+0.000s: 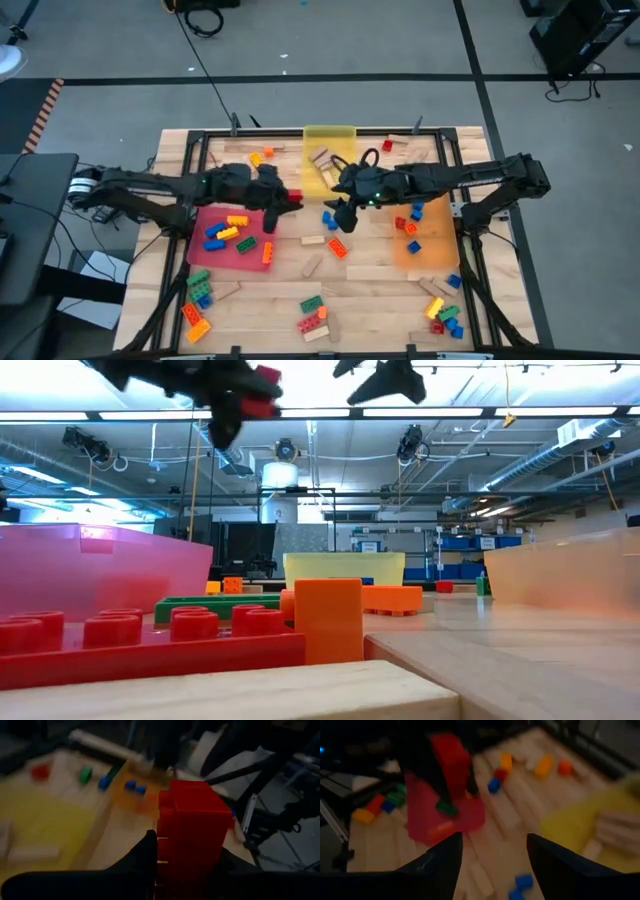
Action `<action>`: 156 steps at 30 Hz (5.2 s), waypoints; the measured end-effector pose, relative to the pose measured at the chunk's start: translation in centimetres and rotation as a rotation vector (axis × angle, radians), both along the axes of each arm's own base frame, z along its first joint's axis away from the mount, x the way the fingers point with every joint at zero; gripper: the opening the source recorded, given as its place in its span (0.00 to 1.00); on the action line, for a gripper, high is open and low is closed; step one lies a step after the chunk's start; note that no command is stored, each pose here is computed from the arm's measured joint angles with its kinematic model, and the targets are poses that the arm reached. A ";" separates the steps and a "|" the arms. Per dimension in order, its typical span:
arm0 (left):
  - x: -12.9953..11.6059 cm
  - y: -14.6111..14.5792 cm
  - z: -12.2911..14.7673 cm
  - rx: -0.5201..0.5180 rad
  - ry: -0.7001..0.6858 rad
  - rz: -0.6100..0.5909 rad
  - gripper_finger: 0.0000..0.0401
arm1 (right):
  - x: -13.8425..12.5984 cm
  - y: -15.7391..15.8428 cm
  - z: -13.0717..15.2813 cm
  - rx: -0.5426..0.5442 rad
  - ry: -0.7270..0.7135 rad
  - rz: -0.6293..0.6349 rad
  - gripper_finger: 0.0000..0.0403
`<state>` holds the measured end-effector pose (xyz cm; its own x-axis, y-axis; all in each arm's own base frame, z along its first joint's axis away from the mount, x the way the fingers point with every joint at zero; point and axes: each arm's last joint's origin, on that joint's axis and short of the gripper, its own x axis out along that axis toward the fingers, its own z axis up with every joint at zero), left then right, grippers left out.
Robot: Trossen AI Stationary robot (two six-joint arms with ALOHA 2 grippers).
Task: Sort blocks by size
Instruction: Put the 3 stud red game piece into the pink bin, then put the wooden block into the yellow bin
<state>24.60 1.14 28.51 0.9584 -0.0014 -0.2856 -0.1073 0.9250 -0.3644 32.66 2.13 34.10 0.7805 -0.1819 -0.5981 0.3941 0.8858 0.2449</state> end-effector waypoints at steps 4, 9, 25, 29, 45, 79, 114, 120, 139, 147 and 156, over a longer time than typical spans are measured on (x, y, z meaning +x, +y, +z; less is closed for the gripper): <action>-3.0 -0.1 -0.2 -0.067 0.178 0.062 0.26 | -0.5 0.6 -0.6 0.044 0.064 -0.017 0.58; -6.2 -0.5 -2.3 -0.029 0.515 0.106 0.26 | -0.7 1.5 -0.8 0.045 0.072 -0.009 0.56; -5.3 -0.6 -10.0 0.055 0.925 0.089 0.26 | -0.8 3.0 -0.6 0.047 0.030 -0.064 0.53; -4.6 -0.7 -10.7 0.044 0.940 0.080 0.30 | -0.8 3.3 -0.6 0.057 0.026 -0.072 0.53; -4.2 -0.8 -10.8 -0.031 0.945 0.076 0.44 | -0.9 3.5 -0.6 0.052 0.022 -0.087 0.52; -7.5 -0.6 -2.5 0.073 0.560 0.095 0.44 | -5.8 5.9 -3.3 0.424 0.357 -0.609 0.50; -7.0 -0.5 -2.1 0.185 0.506 0.083 0.44 | -10.9 21.5 -14.1 0.292 0.930 -0.682 0.62; -6.8 -0.5 -1.9 0.151 0.472 0.105 0.44 | -10.5 22.1 -16.8 0.197 0.951 -0.696 0.67; -5.8 -0.5 -0.7 0.029 0.302 0.169 0.44 | -14.1 23.0 -21.0 0.179 0.721 -0.852 0.65; -5.7 -0.5 -0.6 0.025 0.293 0.171 0.44 | -12.6 24.6 -19.5 0.301 0.555 -0.738 0.63; -5.6 -0.5 -0.5 0.029 0.275 0.170 0.44 | -11.9 24.2 -15.9 0.391 0.512 -0.680 0.62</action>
